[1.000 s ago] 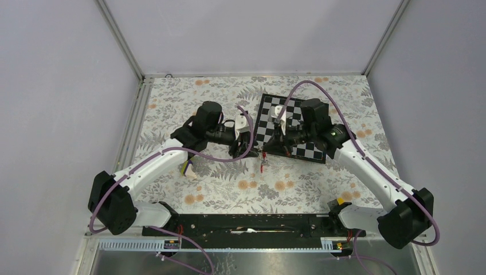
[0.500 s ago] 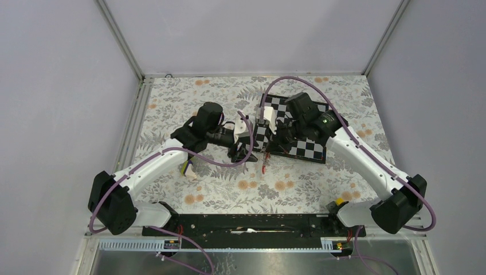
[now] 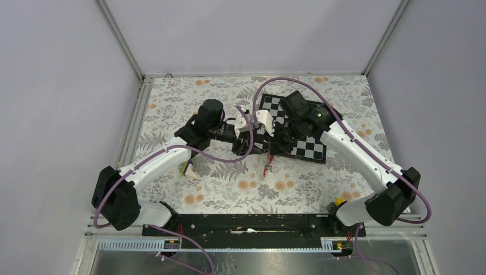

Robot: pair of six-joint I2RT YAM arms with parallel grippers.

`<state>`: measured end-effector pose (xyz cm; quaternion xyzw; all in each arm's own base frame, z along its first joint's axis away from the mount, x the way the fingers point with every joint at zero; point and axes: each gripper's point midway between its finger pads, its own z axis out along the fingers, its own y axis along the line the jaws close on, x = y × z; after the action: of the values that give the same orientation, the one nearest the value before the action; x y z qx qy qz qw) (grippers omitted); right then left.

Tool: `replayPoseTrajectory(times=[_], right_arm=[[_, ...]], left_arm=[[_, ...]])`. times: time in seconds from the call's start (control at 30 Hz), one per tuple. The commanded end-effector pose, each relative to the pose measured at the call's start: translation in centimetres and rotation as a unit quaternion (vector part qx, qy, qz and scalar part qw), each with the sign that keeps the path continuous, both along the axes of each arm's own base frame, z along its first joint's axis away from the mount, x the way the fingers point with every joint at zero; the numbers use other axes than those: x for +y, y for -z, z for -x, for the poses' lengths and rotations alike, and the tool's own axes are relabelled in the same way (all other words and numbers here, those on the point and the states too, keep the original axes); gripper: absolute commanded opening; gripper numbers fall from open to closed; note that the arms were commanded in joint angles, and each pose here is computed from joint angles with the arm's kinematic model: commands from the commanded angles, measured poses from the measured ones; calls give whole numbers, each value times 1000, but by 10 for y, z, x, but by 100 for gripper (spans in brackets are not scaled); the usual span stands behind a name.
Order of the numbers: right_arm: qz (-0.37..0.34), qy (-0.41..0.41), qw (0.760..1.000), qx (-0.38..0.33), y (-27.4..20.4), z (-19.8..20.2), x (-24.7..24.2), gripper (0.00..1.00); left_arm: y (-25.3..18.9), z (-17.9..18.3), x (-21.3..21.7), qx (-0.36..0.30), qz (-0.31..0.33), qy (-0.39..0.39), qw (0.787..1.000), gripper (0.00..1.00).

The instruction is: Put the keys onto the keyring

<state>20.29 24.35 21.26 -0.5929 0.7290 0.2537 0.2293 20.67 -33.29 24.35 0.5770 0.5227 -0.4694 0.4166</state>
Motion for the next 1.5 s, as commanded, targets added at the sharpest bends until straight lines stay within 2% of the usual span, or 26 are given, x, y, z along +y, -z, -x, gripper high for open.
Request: replayPoseTrajectory(times=[0.0, 0.1, 0.37, 0.73, 0.9, 1.47], right_arm=[[0, -9, 1000, -16, -12, 0, 1, 0], [-9, -8, 1000, -15, -13, 0, 4, 0], [-48, -10, 998, -33, -17, 1, 11, 0], [-67, -9, 997, -34, -20, 3, 14, 0], [-68, -9, 997, -38, -19, 4, 14, 0], [-68, -10, 997, -35, -16, 5, 13, 0]], left_arm=[[-16, 2, -9, -11, 45, 22, 999, 42], [-11, 2, -10, -5, 46, 23, 999, 36], [1, 11, -8, 8, 59, 33, 998, 37], [4, 10, -10, 24, 62, 31, 997, 32], [7, 11, -10, 29, 63, 31, 997, 25], [1, 10, -11, 28, 67, 33, 997, 24]])
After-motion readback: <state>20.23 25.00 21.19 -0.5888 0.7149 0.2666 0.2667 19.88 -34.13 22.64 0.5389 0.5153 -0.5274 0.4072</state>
